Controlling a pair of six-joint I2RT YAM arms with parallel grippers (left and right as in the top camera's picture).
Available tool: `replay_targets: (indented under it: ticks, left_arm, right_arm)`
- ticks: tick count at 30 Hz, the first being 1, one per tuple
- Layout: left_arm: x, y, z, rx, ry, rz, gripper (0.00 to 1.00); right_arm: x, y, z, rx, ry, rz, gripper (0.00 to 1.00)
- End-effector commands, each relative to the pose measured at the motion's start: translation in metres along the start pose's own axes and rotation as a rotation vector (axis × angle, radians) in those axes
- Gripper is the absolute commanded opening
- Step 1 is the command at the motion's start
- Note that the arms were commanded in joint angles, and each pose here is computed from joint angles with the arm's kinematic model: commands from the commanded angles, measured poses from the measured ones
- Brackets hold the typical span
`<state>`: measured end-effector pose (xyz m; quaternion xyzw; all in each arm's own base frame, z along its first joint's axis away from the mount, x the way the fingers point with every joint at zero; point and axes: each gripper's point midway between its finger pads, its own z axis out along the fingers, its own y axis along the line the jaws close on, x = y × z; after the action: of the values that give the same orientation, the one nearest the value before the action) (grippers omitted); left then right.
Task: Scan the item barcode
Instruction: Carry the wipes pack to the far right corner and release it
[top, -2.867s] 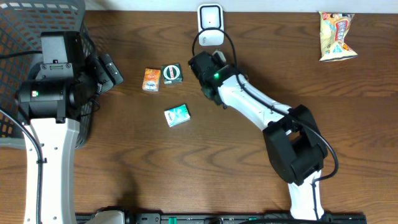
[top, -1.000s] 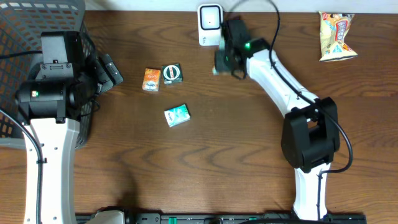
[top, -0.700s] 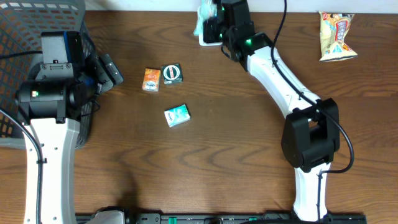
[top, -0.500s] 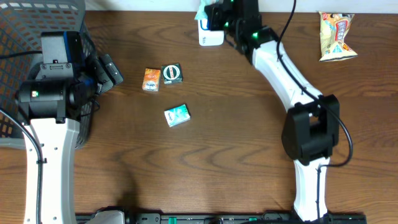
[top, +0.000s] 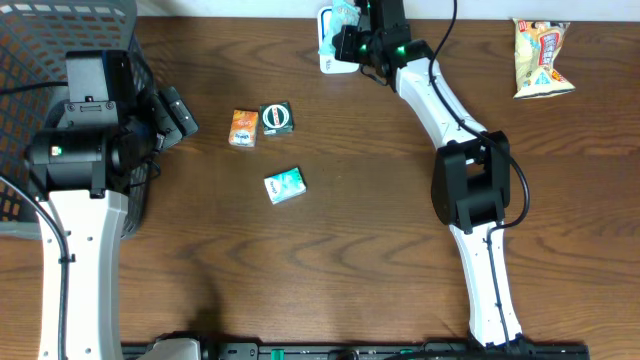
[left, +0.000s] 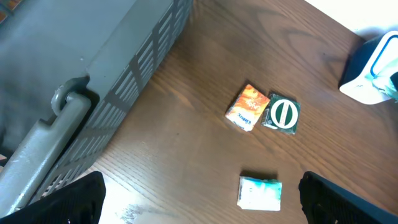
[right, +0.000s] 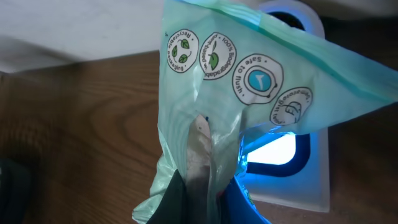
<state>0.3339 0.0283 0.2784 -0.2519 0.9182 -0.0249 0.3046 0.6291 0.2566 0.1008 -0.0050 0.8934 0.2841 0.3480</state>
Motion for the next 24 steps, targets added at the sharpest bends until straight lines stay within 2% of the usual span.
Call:
replay_targets:
  ticks: [1, 5, 10, 15, 19, 20, 21, 22, 24]
  left_arm:
    - [-0.001, 0.002, -0.002, -0.006, -0.007, -0.013, 0.98]
    - [-0.001, 0.002, -0.002, -0.006, -0.007, -0.013, 0.97]
    - [-0.001, 0.002, -0.002, -0.006, -0.007, -0.013, 0.98]
    - [-0.001, 0.002, -0.002, -0.006, -0.007, -0.013, 0.98]
    - [-0.001, 0.002, -0.002, -0.006, -0.007, -0.013, 0.97]
    - [-0.001, 0.002, -0.002, -0.006, -0.007, -0.013, 0.97]
    - [-0.001, 0.002, -0.002, -0.006, -0.007, -0.013, 0.98]
    - [-0.001, 0.002, -0.002, -0.006, -0.007, -0.013, 0.98]
    - [-0.001, 0.002, -0.002, -0.006, -0.007, -0.013, 0.98]
  right_arm:
    - [-0.031, 0.022, -0.024, -0.043, -0.061, -0.079, 0.01]
    - [-0.054, 0.013, -0.052, -0.008, -0.097, -0.119, 0.01]
    - [-0.084, -0.048, -0.107, 0.241, -0.132, -0.105, 0.01]
    - [-0.079, -0.147, -0.161, 0.567, -0.011, -0.225, 0.01]
    - [-0.06, -0.217, -0.202, 0.753, 0.126, -0.218, 0.02]
    - [-0.054, -0.228, -0.21, 0.767, 0.158, -0.203, 0.17]
    - [-0.047, -0.239, -0.218, 0.78, 0.187, -0.181, 0.39]
    - [-0.042, -0.246, -0.224, 0.783, 0.207, -0.163, 0.5]
    - [-0.033, -0.256, -0.232, 0.77, 0.244, -0.126, 0.53]
